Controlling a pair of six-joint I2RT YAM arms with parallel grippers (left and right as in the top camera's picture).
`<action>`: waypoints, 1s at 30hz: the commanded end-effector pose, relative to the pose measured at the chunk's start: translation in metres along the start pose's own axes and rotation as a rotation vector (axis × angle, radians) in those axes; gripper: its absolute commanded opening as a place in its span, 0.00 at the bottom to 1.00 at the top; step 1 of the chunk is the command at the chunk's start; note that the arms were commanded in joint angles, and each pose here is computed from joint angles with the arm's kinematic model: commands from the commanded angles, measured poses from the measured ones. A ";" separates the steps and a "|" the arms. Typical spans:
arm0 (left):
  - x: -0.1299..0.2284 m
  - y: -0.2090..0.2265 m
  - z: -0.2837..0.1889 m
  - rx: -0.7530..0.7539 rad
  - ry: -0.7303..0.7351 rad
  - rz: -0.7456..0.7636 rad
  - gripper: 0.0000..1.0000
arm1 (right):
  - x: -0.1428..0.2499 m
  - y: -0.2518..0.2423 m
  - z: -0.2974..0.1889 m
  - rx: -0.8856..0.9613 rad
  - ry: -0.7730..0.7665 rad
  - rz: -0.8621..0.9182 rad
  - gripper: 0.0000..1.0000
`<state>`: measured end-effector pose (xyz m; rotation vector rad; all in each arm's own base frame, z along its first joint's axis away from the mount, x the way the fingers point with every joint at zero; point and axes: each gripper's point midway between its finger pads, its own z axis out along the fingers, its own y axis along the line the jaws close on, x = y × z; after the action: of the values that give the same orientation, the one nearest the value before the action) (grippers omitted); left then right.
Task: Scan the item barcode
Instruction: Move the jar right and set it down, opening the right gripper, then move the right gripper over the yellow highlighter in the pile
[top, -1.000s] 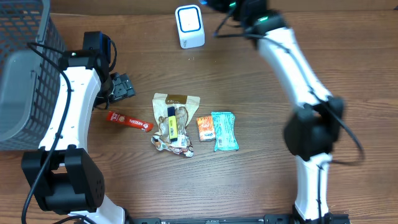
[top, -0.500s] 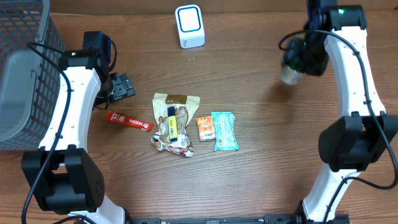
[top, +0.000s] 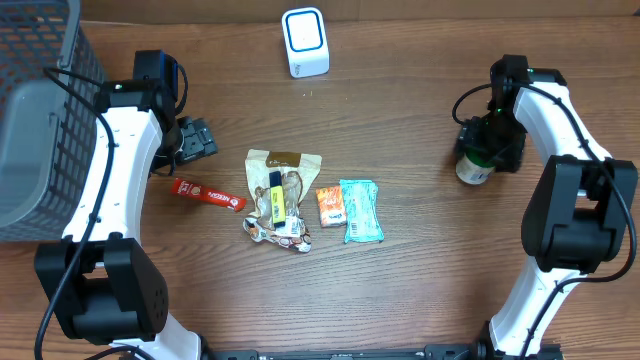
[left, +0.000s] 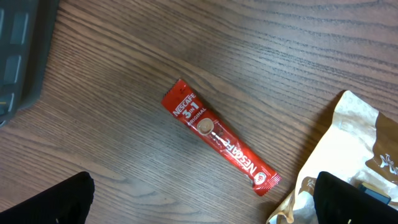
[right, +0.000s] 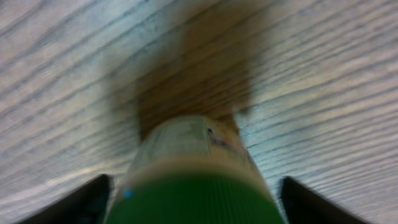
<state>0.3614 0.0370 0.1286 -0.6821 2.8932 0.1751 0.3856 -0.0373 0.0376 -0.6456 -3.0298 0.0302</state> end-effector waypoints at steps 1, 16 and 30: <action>-0.004 -0.002 -0.004 -0.001 -0.018 -0.002 1.00 | 0.000 -0.002 -0.007 0.006 -0.014 -0.004 1.00; -0.004 -0.002 -0.004 -0.001 -0.018 -0.002 1.00 | 0.023 0.070 -0.147 -0.218 -0.136 -0.141 0.96; -0.004 -0.002 -0.004 -0.001 -0.018 -0.002 1.00 | 0.173 0.253 -0.112 -0.391 -0.055 -0.665 0.52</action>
<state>0.3613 0.0370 0.1286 -0.6821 2.8936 0.1753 0.3535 0.2286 0.1566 0.2526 -3.1666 -0.5309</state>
